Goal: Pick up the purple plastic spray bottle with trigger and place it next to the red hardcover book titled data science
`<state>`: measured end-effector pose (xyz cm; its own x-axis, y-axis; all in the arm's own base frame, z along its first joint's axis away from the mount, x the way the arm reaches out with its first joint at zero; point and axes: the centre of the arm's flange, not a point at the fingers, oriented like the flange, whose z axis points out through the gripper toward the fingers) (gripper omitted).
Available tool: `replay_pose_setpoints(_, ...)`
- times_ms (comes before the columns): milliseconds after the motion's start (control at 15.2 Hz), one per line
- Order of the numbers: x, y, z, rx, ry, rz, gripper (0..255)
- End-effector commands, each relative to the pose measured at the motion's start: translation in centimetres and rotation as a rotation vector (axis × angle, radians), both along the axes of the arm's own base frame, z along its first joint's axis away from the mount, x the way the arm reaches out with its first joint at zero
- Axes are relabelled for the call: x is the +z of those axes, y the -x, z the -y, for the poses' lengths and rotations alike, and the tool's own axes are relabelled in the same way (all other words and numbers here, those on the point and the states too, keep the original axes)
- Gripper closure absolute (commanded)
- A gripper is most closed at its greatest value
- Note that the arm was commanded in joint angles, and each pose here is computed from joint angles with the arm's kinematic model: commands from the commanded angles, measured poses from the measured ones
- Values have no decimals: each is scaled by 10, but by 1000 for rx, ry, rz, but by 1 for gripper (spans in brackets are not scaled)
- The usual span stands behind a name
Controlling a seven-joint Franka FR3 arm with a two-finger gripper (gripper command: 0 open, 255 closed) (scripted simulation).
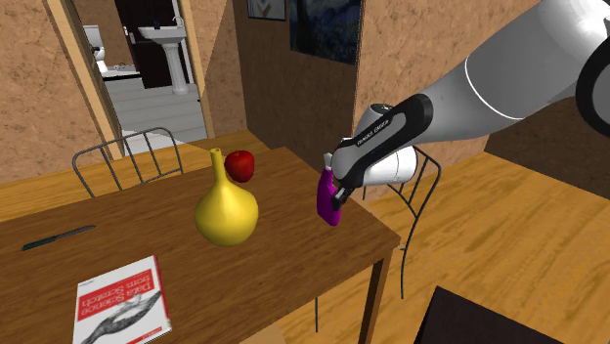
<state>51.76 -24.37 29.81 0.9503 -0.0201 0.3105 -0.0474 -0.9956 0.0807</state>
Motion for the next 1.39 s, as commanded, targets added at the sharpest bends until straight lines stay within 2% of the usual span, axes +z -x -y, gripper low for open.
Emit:
replay_pose_setpoints(0,0,0,0,0,0,0,255)
replay_pose_setpoints(462,0,0,0,0,0,0,255)
replay_pose_setpoints(1320,68,0,0,0,0,0,255)
